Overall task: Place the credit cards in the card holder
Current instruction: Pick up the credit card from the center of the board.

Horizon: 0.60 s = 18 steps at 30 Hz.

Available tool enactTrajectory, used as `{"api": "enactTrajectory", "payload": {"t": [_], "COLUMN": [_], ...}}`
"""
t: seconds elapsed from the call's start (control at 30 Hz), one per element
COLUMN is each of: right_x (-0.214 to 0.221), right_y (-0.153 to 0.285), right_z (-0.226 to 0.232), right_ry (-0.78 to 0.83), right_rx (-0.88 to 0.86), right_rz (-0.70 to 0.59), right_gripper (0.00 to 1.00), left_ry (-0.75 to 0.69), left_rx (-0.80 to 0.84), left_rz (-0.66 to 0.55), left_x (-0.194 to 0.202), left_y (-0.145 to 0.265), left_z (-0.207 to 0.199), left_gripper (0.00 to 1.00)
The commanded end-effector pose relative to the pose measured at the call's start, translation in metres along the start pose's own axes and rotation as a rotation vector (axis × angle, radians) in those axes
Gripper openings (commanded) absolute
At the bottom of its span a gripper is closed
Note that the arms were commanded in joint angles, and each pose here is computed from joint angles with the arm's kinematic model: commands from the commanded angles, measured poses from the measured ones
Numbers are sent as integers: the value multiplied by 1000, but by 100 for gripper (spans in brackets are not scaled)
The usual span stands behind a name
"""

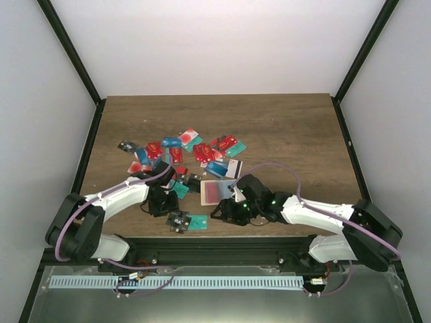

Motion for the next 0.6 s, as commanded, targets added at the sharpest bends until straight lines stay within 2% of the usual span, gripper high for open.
{"api": "enactTrajectory", "payload": {"t": [0.0, 0.2, 0.57], "right_x": [8, 25, 46], "right_y": [8, 6, -34], "right_z": [-7, -23, -4], "right_ry": [-104, -214, -253], "right_rx": [32, 68, 99], "right_rz": [-71, -99, -74], "right_gripper": [66, 66, 67], "left_ry": [-46, -102, -237], "left_rx": [22, 74, 81], "left_rz": [75, 98, 107], "left_x": [17, 34, 42], "left_y": [-12, -9, -11], "left_z": [3, 0, -24], "left_gripper": [50, 48, 45]}}
Point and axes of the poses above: each gripper's point midway between its finger pads, its own y axis back along the fingers, its own z axis along the line the jaws close on, x = y × z, the point moved 9 cm from there along y, back along the fingers, and after that the axes turned 4 degrees about y, right-handed, at the moved point
